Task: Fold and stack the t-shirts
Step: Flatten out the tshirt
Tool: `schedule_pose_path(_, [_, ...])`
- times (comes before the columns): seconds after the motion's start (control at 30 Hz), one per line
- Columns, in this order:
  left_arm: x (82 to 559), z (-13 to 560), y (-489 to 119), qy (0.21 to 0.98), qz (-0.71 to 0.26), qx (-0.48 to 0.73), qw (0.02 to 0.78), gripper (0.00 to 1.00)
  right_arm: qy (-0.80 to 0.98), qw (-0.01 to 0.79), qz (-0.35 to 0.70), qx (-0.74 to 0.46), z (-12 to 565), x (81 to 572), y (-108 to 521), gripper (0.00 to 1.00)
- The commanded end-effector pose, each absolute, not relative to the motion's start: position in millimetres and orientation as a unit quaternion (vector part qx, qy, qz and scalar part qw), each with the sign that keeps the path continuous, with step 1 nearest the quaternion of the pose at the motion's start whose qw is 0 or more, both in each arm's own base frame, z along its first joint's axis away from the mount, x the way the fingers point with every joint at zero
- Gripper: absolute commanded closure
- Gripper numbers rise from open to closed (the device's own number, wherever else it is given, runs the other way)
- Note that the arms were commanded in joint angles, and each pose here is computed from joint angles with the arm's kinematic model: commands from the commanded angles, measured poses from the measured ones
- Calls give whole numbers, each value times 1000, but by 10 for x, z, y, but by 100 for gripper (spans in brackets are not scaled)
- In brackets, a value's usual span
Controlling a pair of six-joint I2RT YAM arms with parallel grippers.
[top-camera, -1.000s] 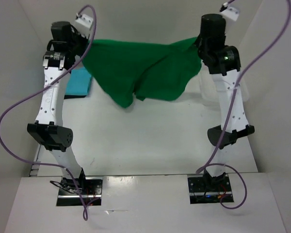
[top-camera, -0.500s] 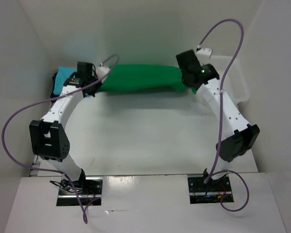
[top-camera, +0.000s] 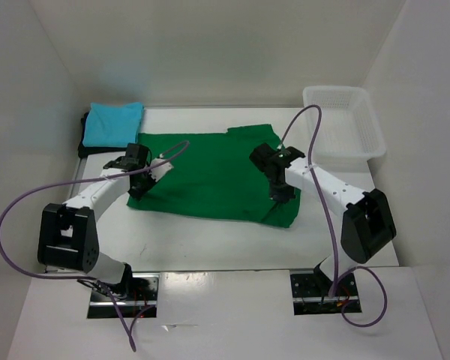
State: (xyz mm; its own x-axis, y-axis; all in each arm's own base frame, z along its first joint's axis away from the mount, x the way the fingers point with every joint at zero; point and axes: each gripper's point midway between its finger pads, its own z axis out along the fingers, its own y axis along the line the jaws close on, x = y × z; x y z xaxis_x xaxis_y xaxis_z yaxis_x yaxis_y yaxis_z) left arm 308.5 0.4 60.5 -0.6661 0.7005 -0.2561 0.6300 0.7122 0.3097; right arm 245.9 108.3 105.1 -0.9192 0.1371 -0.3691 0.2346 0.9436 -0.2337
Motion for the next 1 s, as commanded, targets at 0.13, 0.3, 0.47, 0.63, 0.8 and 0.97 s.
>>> schedule_pose_path(0.13, [4167, 1766, -33, 878, 139, 328, 319, 100, 907, 364, -157, 144, 2324, 3986, 778, 100])
schedule_pose_path(0.3, [5129, 3848, -7, 792, 198, 187, 546, 100, 778, 556, -91, 279, 4111, 4795, 327, 100])
schedule_pose_path(0.47, [5217, 4804, -9, 725, 212, 157, 636, 100, 739, 600, -70, 297, 4540, 4721, 136, 100])
schedule_pose_path(0.63, [5222, 4811, -30, 726, 207, 162, 636, 100, 718, 626, -57, 298, 4891, 4421, 57, 100])
schedule_pose_path(0.8, [5128, 4534, -88, 744, 192, 190, 611, 100, 742, 601, -78, 286, 4721, 4295, 23, 100])
schedule_pose_path(0.97, [4934, 4067, -34, 774, 199, 213, 562, 100, 777, 555, -139, 263, 4273, 3957, 175, 100])
